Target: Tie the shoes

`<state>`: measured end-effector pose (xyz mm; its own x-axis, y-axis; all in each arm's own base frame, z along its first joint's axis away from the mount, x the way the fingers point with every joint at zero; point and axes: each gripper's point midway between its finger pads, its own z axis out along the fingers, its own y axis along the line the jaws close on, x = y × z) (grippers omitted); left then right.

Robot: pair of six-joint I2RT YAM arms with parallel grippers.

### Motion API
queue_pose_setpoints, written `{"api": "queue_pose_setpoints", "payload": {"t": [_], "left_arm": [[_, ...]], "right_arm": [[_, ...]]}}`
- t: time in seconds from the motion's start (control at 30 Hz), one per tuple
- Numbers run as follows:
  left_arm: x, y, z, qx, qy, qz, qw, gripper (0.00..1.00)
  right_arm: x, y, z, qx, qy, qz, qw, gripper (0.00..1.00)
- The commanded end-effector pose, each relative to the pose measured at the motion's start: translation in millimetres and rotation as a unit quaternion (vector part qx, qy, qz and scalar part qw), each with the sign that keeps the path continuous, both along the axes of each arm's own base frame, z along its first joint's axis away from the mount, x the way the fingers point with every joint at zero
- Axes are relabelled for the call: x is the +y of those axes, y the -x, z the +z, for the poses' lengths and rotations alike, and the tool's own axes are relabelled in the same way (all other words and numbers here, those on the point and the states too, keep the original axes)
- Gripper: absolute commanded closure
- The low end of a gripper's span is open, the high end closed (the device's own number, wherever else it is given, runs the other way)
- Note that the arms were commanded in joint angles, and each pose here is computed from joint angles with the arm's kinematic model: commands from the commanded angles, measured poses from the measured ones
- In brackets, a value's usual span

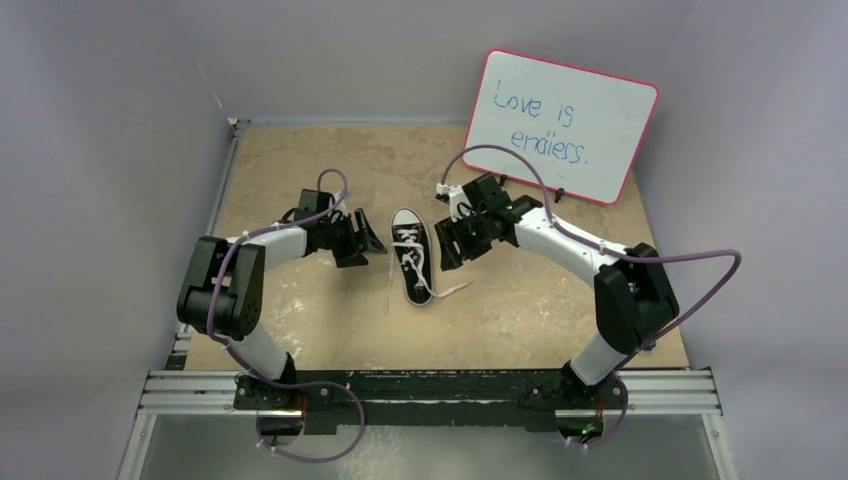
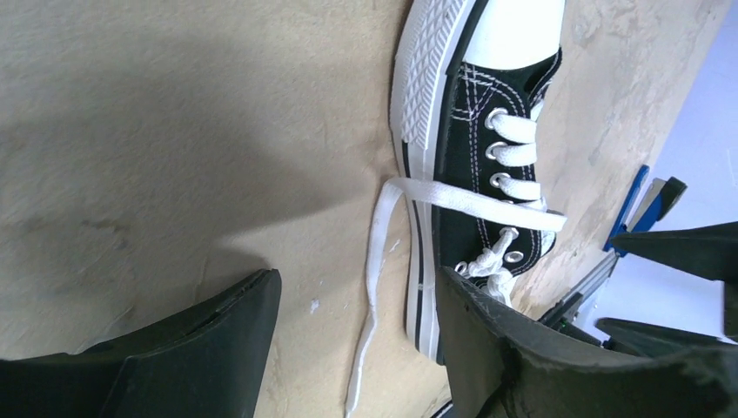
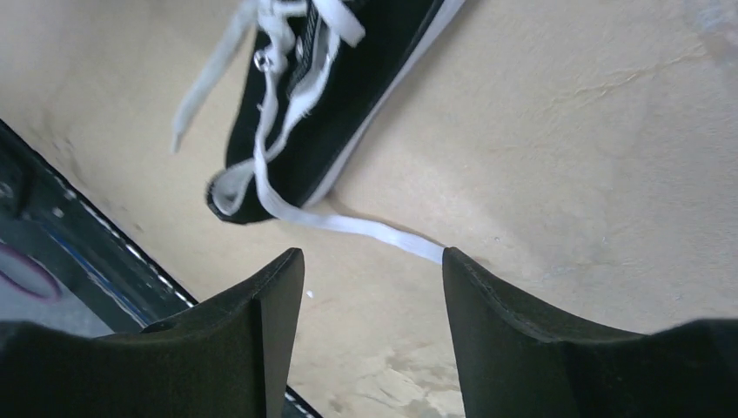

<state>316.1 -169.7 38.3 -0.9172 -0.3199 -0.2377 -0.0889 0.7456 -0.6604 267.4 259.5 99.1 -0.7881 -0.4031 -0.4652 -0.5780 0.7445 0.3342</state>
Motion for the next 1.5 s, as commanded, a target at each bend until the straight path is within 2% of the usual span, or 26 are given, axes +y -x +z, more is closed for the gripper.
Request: {"api": "queue_pose_setpoints", "payload": {"t": [0.0, 0.27, 0.37, 0.63, 0.8, 0.93, 0.97, 1.23, 1.47], "left_arm": [[-8, 9, -20, 0.031, -0.008, -0.031, 0.999, 0.36], [-6, 14, -30, 0.054, -0.041, -0.058, 0.996, 0.41], [0, 11, -22, 0.041, -0.062, -0.062, 0.995, 0.38], [8, 21, -15, 0.033, -0.078, -0.051, 0.995, 0.35], [6, 43, -23, 0.050, -0.082, -0.056, 0.994, 0.35], [-2, 55, -28, 0.044, -0.130, -0.071, 0.988, 0.37], [-4, 56, -29, 0.040, -0.141, -0.072, 0.987, 0.38], [-11, 65, -42, 0.026, -0.234, -0.072, 0.969, 0.49], [10, 78, -68, 0.058, -0.302, -0.071, 0.949, 0.65]], "right_arm": [[3, 16, -16, -0.030, -0.010, 0.102, 0.994, 0.40], [13, 31, -39, -0.092, -0.029, 0.176, 0.980, 0.44], [23, 25, -42, -0.115, -0.034, 0.188, 0.975, 0.43], [34, 31, -70, -0.114, 0.002, 0.202, 0.973, 0.47], [26, 36, -72, -0.119, 0.005, 0.151, 0.981, 0.66], [20, 43, -60, -0.116, -0.007, 0.127, 0.985, 0.95], [19, 46, -56, -0.113, -0.009, 0.123, 0.986, 1.00], [25, 41, -13, -0.129, -0.053, 0.076, 0.987, 1.00], [31, 36, 11, -0.139, -0.080, 0.063, 0.985, 1.00]]}}
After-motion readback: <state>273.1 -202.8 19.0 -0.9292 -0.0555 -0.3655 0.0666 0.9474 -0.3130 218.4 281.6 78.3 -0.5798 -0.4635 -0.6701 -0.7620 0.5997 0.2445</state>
